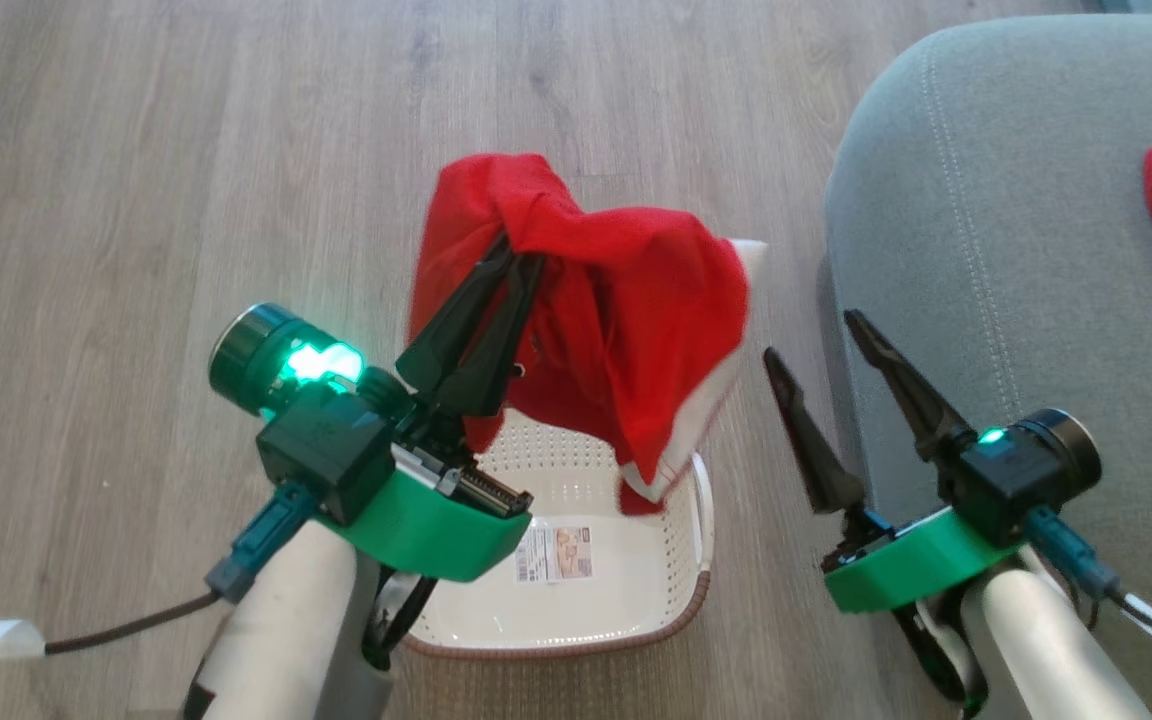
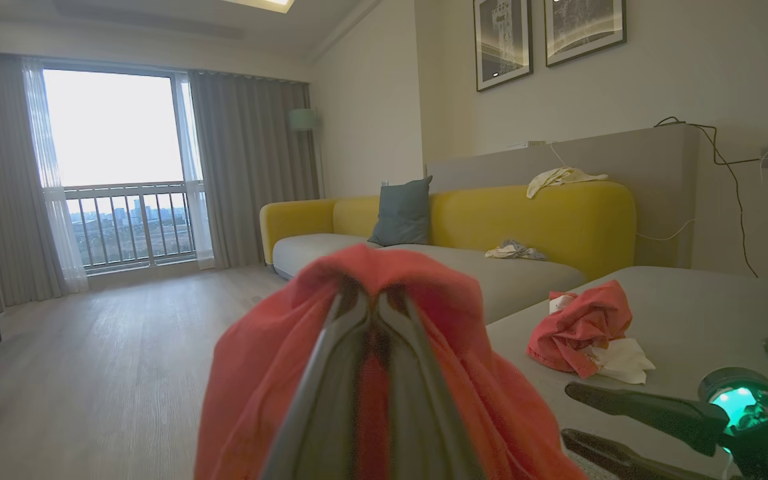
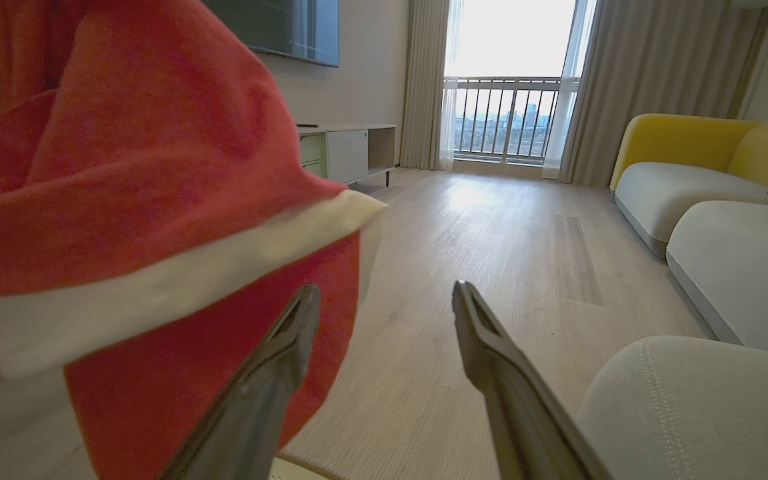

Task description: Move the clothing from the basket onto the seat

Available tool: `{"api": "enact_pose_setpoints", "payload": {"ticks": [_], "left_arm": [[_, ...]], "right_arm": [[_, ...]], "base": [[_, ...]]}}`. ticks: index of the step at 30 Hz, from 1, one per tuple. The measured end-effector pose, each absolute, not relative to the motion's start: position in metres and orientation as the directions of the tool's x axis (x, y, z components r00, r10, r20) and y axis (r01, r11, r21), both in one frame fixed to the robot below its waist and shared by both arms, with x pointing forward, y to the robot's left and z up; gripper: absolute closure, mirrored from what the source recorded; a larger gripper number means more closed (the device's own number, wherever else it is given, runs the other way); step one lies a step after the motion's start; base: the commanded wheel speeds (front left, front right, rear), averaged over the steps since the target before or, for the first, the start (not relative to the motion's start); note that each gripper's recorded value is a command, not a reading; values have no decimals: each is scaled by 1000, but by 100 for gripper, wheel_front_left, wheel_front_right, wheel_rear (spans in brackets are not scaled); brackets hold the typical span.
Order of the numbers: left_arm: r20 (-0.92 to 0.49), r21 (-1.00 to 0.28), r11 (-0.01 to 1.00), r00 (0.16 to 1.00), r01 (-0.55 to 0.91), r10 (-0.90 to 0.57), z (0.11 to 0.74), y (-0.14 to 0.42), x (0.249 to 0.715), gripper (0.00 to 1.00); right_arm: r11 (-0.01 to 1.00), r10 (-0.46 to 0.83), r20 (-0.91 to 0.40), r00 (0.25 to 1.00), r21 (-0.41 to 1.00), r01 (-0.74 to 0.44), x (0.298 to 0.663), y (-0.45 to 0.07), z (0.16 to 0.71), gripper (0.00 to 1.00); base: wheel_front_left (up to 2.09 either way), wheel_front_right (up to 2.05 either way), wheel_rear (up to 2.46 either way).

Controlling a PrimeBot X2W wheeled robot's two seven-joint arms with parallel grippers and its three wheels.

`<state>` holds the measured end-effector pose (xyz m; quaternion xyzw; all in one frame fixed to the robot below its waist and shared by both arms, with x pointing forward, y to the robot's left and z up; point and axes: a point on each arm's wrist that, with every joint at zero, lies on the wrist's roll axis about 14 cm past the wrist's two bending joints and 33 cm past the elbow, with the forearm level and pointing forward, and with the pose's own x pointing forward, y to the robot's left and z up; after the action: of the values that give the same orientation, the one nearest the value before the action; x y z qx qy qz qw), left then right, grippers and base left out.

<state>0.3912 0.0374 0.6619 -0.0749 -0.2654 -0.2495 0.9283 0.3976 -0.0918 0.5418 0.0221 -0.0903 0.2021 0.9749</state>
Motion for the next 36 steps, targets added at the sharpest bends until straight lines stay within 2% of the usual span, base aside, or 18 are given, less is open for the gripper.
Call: {"api": "enact_pose_setpoints", "payload": {"ticks": [11,17,24,28,36], "left_arm": [[495,5,853,740,521,-455,648,28,398,100],[475,15,850,744,527,-470,641,26,400,100],[475,59,822,708,566,-522,643,9,395,100],[453,111,792,678,601,-578,638,-4,385,100],[443,132,750,639,648,-629,637,-21,367,100]], "right_arm": [[823,568,190,801,-103,-559,374,-68,553,0],[751,660,146,737,-152,-643,355,-56,546,0],[761,648,173,742,-200,-618,367,-66,559,0],[750,659,198,726,-239,-616,371,-62,570,0],[703,705,175,688,-304,-643,366,-53,569,0]], "base": [[0,0,0],[0,0,0],[0,0,0],[0,0,0],[0,0,0]]}}
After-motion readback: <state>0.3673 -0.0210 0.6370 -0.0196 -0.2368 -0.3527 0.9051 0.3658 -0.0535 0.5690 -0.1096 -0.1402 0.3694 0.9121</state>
